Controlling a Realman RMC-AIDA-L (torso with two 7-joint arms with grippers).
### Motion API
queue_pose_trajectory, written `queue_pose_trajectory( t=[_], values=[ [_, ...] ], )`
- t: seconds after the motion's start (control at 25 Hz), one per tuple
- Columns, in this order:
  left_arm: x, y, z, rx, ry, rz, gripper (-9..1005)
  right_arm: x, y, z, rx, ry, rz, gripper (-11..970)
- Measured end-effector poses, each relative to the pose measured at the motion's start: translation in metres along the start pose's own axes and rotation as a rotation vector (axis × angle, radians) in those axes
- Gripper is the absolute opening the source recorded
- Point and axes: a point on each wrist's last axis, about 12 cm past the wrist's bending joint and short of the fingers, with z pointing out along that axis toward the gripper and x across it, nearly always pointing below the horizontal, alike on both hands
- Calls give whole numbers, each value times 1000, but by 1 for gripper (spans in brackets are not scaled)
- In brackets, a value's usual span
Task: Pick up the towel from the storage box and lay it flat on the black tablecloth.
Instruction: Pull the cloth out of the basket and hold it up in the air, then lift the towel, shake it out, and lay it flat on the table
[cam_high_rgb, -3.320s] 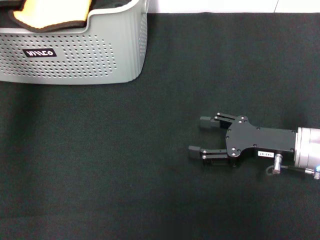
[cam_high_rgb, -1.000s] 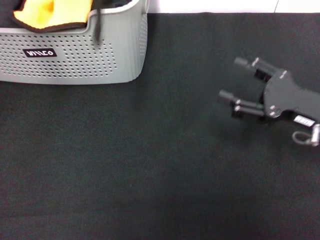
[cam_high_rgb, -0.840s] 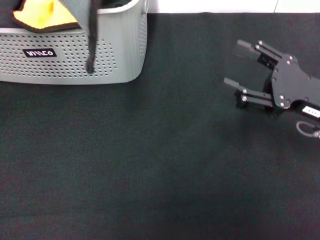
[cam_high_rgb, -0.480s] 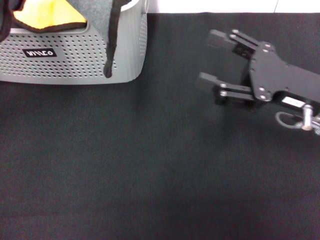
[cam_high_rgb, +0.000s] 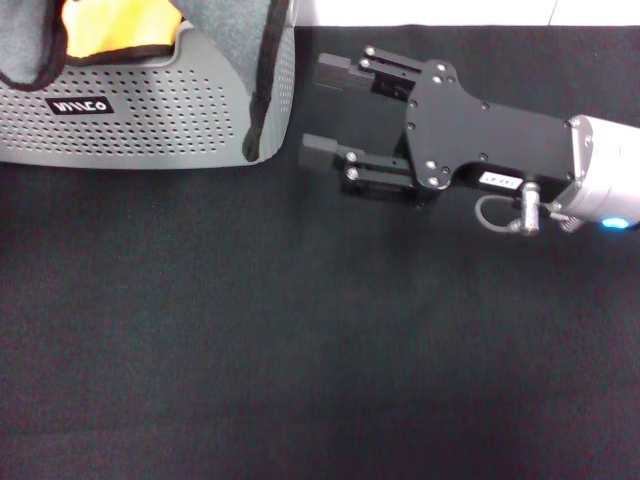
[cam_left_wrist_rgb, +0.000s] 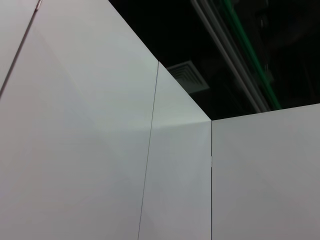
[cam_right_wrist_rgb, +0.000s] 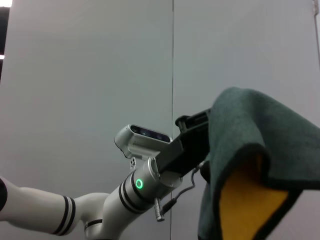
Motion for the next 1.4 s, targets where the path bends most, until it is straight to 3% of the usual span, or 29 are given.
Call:
queue_pose_trajectory(
  t=[0.24,0.44,0.76,1.08,1.2,1.4],
  values=[
    [3,1,1,-1,2,-10,48,-5,-2,9,-24,-11,-28,623],
    [5,0,3,7,7,-11,51,-4,-7,18,-8,17,-44,501],
    [9,0,4,10,11,-24,54,1,-9,35,-13,64,-76,452],
    [11,0,-1,-8,9,-29,58,3,-4,25,31,43,-100,329],
    [15,2,-2,-16,8,-33,59,4,-4,20,62,30,-103,102],
    [21,3,-4,-22,21,-37,61,6,-2,14,92,23,-134,16]
  ],
)
